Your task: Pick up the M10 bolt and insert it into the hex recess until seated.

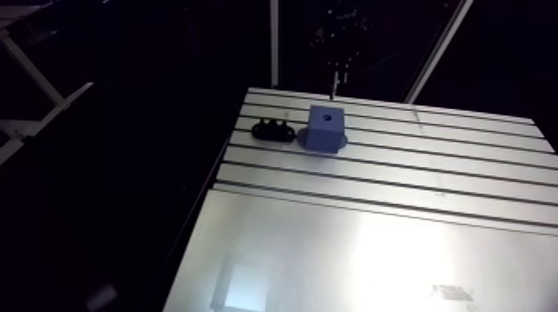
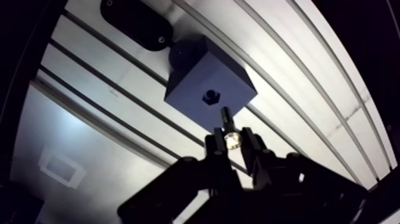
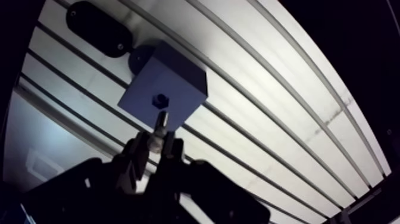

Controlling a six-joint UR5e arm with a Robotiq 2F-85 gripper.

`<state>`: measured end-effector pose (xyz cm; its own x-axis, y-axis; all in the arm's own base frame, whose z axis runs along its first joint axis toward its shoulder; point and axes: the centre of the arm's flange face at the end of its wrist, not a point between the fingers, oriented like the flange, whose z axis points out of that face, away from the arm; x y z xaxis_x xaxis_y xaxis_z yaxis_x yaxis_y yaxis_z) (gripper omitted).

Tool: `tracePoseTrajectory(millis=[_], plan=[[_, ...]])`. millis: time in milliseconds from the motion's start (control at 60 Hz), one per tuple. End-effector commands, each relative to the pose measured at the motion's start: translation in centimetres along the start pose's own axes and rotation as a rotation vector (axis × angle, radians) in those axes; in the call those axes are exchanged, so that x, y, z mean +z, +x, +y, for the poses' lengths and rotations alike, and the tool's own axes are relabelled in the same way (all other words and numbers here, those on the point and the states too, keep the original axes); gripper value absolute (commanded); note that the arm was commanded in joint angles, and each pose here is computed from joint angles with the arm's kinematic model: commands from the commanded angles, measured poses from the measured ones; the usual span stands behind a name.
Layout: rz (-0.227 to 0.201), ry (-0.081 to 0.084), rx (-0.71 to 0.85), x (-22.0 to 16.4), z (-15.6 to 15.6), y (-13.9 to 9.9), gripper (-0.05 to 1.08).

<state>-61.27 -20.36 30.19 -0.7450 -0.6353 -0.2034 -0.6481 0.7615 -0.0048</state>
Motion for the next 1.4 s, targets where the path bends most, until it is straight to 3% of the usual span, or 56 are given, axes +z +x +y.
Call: tracePoseTrajectory(millis=[17,100,817,1400], plan=[[0.006,-0.003,-0.001,0.4,0.0,0.0,1.02],[0.021,-0.012,-0.001,0.3,0.0,0.2,1.02],[0.0,0.015,0.001,2.4,-0.2,0.2,1.03],[-0.011,0.017,0.003,3.0,-0.1,0.0,1.03]])
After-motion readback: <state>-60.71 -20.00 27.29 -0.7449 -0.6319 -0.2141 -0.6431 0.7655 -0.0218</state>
